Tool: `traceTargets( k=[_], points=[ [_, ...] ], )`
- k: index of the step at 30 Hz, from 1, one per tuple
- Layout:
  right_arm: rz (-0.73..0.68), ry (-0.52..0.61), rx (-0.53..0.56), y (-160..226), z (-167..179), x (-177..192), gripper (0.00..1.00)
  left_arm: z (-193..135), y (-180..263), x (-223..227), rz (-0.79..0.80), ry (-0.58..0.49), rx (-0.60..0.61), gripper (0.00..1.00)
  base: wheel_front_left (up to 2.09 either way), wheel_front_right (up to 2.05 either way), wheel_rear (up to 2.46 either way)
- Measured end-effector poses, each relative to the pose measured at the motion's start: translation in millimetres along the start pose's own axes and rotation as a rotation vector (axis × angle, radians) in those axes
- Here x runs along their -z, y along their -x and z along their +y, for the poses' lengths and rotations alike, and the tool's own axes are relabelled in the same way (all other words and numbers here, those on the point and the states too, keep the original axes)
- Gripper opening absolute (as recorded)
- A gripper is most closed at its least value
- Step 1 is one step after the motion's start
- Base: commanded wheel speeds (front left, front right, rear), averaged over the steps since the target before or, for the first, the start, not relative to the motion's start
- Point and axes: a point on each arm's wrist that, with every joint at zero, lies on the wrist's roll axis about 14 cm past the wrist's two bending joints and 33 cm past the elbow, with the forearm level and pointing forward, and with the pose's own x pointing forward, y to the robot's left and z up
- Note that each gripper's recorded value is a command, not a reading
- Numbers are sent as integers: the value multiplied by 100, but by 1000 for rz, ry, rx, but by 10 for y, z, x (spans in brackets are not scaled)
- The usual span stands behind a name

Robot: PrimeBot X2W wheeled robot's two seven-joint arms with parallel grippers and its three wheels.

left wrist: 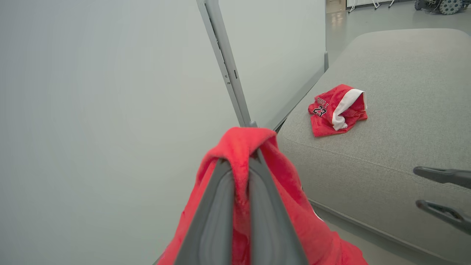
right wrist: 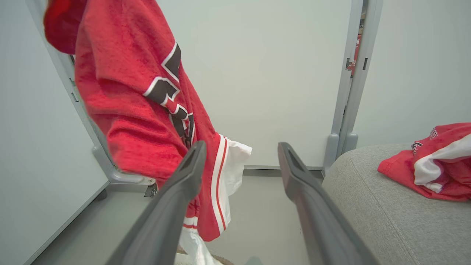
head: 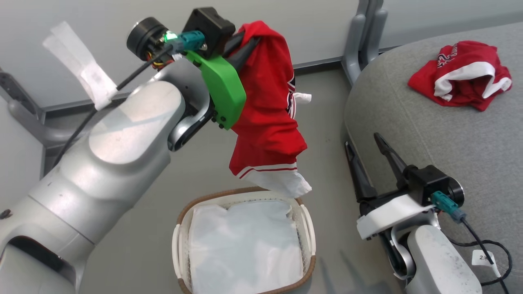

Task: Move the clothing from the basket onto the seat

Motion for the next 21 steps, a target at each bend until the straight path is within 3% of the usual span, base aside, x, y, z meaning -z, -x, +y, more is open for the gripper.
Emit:
traceTargets(
  k=[8,21],
  points=[
    [-25,29,-100,-45,306,-128,100,-127,-84,-373,-59,10,24,0,0,0,0],
    [119,175,-209,-242,499,238,100,-344,-106,-672,-101,-35,71,0,0,0,0]
  ],
)
